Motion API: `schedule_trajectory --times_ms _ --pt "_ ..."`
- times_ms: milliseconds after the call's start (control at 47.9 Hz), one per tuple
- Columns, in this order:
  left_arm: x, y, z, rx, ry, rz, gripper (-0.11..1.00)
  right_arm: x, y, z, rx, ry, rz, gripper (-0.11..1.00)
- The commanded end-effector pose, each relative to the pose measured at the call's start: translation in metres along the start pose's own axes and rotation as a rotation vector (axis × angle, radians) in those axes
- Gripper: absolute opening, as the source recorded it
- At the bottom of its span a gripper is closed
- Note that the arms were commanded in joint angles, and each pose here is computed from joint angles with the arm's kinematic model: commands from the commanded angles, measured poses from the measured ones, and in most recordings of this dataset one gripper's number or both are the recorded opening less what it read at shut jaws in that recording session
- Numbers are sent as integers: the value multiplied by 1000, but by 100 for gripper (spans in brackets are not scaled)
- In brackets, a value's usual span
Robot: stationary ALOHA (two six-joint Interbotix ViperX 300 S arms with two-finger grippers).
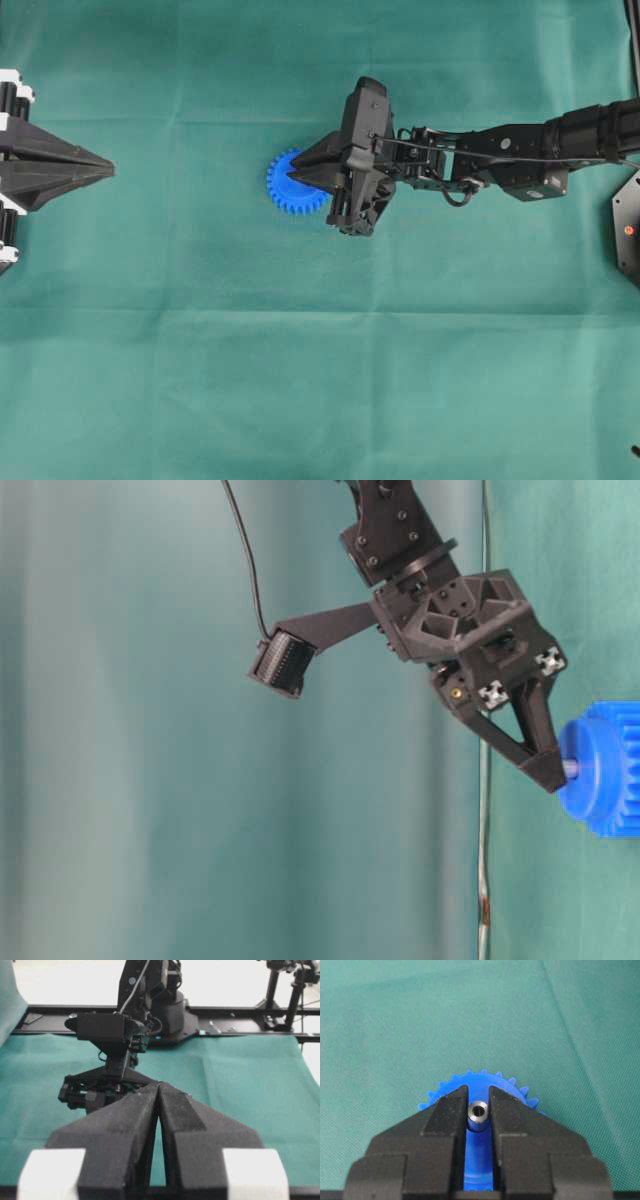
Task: Insert the shaft placed at a random location into the center hole of the medium gear at another random location.
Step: 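Lower the shaft into the gear's center hole with the right gripper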
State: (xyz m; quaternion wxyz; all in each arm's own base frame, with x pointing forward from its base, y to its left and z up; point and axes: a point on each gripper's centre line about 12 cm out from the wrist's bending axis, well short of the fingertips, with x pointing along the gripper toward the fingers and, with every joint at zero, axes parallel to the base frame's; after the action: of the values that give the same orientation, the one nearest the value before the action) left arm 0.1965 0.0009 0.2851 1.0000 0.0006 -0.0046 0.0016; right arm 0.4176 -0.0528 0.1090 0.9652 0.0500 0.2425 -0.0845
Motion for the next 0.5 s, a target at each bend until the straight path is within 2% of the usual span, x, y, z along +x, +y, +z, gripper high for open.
schedule_trajectory --times_ms 0,480 --pt "2 1 9 2 -18 3 0 -1 2 14 -1 -49 3 12" --pt "2 1 9 3 -15 6 0 3 2 10 -2 -33 3 12"
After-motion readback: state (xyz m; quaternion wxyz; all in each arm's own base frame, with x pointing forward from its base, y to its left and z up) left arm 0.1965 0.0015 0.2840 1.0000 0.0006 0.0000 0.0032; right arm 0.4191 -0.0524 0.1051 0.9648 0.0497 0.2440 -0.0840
